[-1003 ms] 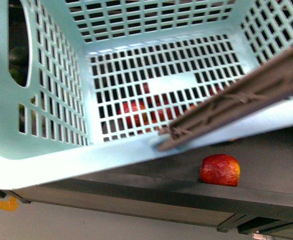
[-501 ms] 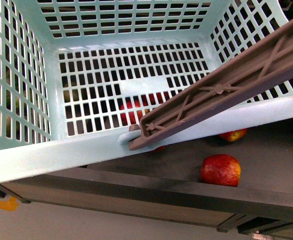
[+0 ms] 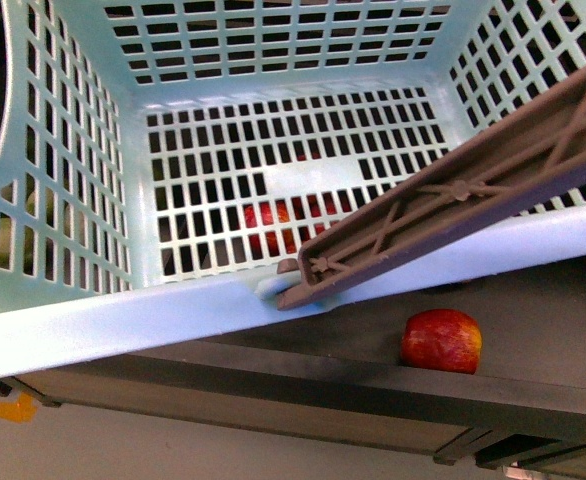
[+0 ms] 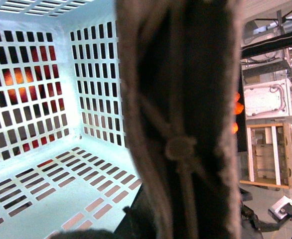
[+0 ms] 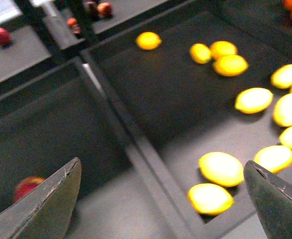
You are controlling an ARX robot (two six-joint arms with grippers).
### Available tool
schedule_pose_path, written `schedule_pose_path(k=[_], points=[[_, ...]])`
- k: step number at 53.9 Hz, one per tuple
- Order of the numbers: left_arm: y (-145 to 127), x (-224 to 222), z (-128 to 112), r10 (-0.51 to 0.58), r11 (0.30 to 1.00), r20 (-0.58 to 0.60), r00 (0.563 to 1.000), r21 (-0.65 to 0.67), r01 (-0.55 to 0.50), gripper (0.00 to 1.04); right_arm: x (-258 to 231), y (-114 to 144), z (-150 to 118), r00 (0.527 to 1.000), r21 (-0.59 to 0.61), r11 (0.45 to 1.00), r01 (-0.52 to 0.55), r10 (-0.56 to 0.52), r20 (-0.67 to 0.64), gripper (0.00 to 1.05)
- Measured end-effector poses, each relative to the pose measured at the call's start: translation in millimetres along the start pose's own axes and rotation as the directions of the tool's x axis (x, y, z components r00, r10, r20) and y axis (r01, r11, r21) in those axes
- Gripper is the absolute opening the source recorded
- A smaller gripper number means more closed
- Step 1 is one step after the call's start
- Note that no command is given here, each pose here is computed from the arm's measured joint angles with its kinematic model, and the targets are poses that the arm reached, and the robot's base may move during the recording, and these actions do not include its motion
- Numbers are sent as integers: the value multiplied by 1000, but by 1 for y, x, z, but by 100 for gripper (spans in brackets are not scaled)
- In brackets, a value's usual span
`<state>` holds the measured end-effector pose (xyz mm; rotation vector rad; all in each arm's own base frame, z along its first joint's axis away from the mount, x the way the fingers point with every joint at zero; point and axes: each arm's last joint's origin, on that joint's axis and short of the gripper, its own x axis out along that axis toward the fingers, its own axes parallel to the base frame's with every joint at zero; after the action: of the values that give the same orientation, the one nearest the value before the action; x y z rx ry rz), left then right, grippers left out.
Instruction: Pick lemon and mango into basket
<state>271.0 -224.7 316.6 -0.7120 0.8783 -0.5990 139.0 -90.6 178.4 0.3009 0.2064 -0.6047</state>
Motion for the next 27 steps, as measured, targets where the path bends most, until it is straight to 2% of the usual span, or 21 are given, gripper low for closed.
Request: schedule_pose_path(k=[5,10,16,27], points=[[0,0,0,7,1000,9,1000,2,-7,5,28,-13,2,997,8,998,66,-66,-35,96],[0,0,0,7,1000,9,1000,2,-7,5,64,-27,-2,981,22,990,136,-132,-141,96],[0,0,0,0,1000,0,1000,1,0,5,117,-49,-20,920,49,970,240,-211,-330,96],[0,0,0,-2,1000,-3,1000,1,2,5,168,-65,-40,838,107,927,359,-270,-474,96]])
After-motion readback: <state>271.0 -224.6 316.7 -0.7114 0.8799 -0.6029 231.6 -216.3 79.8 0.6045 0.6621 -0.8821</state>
